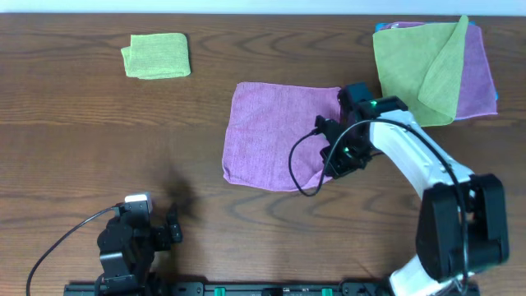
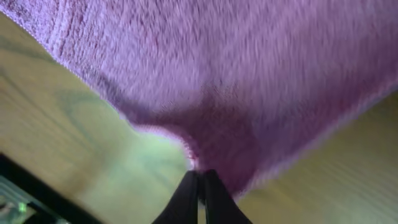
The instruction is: Fold the cloth
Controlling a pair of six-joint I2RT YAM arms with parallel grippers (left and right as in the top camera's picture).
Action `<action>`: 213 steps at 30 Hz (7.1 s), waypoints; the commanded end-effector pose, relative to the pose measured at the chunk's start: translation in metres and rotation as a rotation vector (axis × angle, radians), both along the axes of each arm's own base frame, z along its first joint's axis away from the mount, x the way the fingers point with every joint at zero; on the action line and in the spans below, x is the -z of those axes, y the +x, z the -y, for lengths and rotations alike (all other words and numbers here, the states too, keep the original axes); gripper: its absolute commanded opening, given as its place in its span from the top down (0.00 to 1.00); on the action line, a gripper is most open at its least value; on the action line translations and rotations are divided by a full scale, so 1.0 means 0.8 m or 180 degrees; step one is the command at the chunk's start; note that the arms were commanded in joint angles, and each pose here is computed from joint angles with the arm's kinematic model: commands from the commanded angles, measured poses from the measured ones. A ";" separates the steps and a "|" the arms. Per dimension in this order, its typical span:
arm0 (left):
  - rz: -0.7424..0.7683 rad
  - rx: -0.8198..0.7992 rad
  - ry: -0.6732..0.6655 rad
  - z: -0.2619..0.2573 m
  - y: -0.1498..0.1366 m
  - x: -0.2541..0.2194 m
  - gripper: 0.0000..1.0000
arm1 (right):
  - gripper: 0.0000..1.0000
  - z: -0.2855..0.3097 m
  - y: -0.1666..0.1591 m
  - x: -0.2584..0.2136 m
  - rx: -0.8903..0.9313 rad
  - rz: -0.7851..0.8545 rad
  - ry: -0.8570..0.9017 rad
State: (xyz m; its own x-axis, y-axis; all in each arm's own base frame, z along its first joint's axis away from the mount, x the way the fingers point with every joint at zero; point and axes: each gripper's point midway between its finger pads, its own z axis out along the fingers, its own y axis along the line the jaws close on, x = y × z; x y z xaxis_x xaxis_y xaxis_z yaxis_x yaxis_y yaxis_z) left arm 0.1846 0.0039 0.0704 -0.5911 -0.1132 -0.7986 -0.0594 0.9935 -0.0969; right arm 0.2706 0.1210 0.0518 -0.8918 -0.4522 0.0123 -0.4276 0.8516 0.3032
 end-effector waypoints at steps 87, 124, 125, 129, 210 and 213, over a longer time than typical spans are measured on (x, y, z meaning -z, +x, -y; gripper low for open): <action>-0.2934 0.0381 -0.3048 0.222 0.139 0.086 0.49 | 0.26 0.046 -0.048 -0.072 0.2254 0.0884 0.1081; -0.3148 0.0699 -0.2828 0.218 0.104 0.091 0.94 | 0.31 0.058 0.002 0.036 0.3549 0.0247 0.0944; -0.3147 0.0699 -0.2830 0.218 0.104 0.091 0.94 | 0.33 0.058 0.003 0.038 0.3596 0.0216 0.0940; -0.3148 0.0699 -0.2828 0.218 0.104 0.091 0.94 | 0.35 0.058 0.006 0.044 0.3665 0.0177 0.0943; -0.1601 0.0309 -0.2644 0.188 0.220 0.004 0.94 | 0.99 0.051 0.107 -0.002 0.2660 0.1723 0.1181; -0.1529 0.0268 -0.2728 0.190 0.235 0.010 0.94 | 0.99 0.051 0.126 -0.001 0.2628 0.1776 0.1187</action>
